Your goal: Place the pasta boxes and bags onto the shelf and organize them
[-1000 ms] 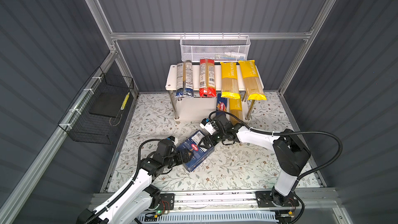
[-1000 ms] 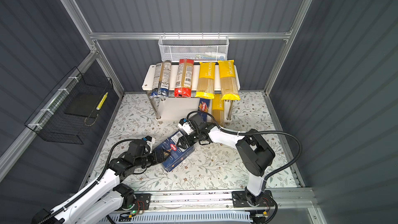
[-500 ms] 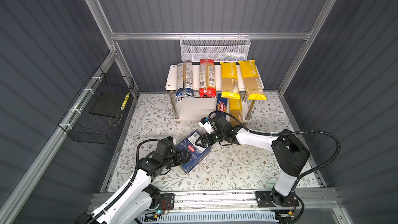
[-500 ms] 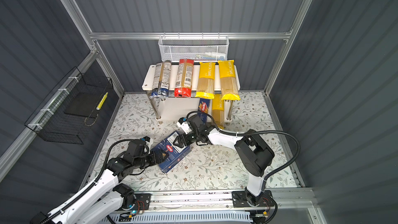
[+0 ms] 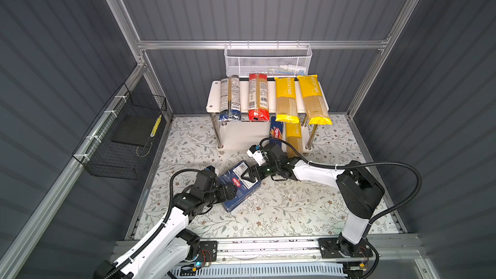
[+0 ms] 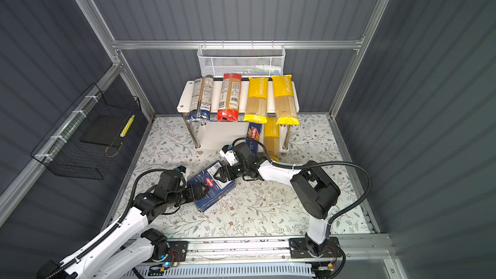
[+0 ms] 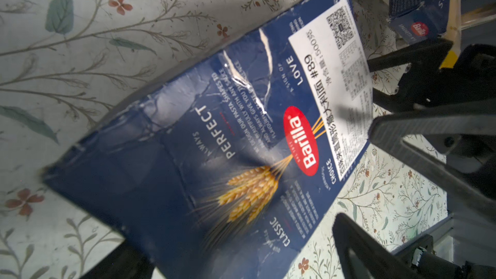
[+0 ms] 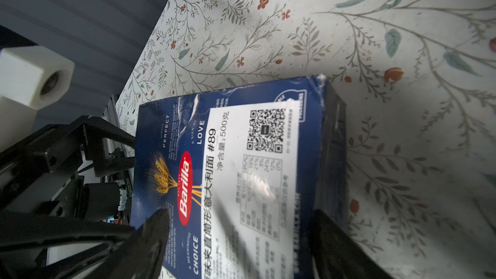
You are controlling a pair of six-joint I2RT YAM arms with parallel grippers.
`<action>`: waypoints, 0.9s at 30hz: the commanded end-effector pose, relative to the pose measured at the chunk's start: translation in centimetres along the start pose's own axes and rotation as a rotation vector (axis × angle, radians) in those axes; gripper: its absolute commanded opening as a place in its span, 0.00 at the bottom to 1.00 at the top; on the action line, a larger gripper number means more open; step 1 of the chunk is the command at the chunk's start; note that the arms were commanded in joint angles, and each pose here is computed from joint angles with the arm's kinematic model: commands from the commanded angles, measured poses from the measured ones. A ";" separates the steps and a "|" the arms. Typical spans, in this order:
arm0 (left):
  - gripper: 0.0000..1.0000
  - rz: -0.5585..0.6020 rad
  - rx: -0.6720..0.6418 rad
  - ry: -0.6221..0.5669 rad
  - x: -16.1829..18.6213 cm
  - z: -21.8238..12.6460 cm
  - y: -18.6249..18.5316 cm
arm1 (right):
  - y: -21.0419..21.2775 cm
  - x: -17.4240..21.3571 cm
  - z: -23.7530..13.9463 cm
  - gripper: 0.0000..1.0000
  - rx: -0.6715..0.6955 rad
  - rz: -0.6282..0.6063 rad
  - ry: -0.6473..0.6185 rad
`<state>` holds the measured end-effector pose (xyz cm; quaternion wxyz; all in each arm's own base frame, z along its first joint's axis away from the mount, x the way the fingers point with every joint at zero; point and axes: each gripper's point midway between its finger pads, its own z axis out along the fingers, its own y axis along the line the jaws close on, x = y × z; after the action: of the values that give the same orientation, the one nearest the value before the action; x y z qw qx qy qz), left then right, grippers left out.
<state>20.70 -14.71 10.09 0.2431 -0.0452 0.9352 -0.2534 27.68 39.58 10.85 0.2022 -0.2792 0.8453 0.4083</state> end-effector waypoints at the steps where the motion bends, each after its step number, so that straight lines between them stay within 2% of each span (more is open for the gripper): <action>1: 0.99 0.121 0.211 -0.170 -5.2 -2.5 -6.2 | 6.9 -2.3 -0.2 0.82 -0.219 -0.117 -0.037; 15: 0.99 0.166 0.247 -0.231 -7.5 -2.7 -8.1 | 7.8 -4.0 -1.1 0.82 -0.223 -0.150 -0.087; 21: 0.99 0.216 0.262 -0.286 -9.8 -3.6 -9.8 | 8.0 -4.3 -1.3 0.82 -0.221 -0.160 -0.096; 27: 0.99 0.253 0.267 -0.308 -11.2 -3.6 -10.9 | 8.3 -5.2 -2.2 0.83 -0.212 -0.178 -0.158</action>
<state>24.85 -15.20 13.15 0.2835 -0.0153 0.9342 -0.2160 30.84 39.94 13.50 0.2684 -0.2682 0.8372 0.3939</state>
